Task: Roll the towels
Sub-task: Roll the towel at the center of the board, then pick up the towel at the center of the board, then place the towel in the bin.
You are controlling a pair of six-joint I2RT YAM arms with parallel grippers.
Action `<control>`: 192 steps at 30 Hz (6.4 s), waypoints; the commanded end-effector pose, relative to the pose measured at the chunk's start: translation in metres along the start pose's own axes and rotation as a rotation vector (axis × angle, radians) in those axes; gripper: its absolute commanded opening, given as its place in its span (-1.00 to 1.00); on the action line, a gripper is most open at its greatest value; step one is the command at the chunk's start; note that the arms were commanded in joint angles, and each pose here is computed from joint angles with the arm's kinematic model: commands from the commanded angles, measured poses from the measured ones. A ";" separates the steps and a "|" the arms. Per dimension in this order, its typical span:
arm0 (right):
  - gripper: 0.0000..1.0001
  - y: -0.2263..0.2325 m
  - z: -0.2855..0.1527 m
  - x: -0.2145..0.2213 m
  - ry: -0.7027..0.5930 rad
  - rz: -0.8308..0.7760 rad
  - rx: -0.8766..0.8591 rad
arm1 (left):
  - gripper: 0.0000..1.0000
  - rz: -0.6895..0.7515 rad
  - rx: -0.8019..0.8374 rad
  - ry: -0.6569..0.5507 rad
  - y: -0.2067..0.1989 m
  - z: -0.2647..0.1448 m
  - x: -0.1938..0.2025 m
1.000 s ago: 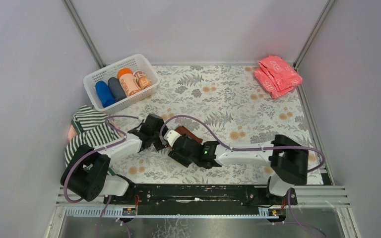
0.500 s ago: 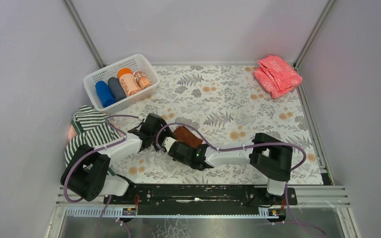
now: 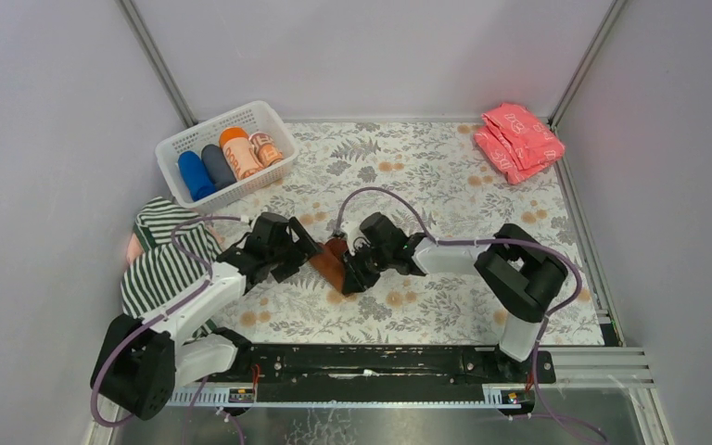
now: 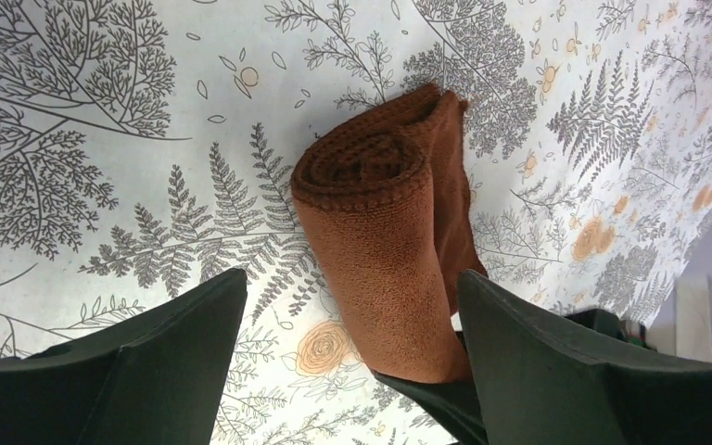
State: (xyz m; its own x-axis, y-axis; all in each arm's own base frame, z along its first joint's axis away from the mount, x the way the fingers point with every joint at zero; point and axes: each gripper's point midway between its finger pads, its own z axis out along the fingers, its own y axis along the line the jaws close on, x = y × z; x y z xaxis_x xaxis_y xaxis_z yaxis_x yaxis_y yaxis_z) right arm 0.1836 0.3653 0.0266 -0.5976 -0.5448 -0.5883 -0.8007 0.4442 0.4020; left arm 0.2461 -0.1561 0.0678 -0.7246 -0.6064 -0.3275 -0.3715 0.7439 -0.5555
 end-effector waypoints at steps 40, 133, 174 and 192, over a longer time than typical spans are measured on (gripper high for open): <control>0.53 -0.005 -0.044 -0.042 -0.092 -0.360 0.595 | 0.28 -0.006 -0.149 0.113 0.041 0.048 0.030; 0.62 -0.043 -0.099 -0.041 -0.203 0.404 0.114 | -0.43 0.045 0.050 -0.039 -0.066 0.023 -0.099; 0.91 -0.084 -0.123 0.017 -0.134 0.226 0.396 | -0.23 0.057 -0.097 -0.118 0.014 0.169 -0.362; 0.93 -0.079 -0.126 0.015 -0.146 0.237 0.382 | 0.18 0.082 -0.261 -0.140 0.012 0.164 -0.348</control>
State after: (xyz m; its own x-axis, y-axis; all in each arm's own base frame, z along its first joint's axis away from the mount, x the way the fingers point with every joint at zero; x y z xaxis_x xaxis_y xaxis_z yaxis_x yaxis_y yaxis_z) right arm 0.2231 0.2265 0.0556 -0.7555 -0.3298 -0.5661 -0.5452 0.7956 0.2642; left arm 0.6158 0.0183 0.0752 -0.6067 -0.5686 -0.5555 -0.4398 0.8222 -0.3613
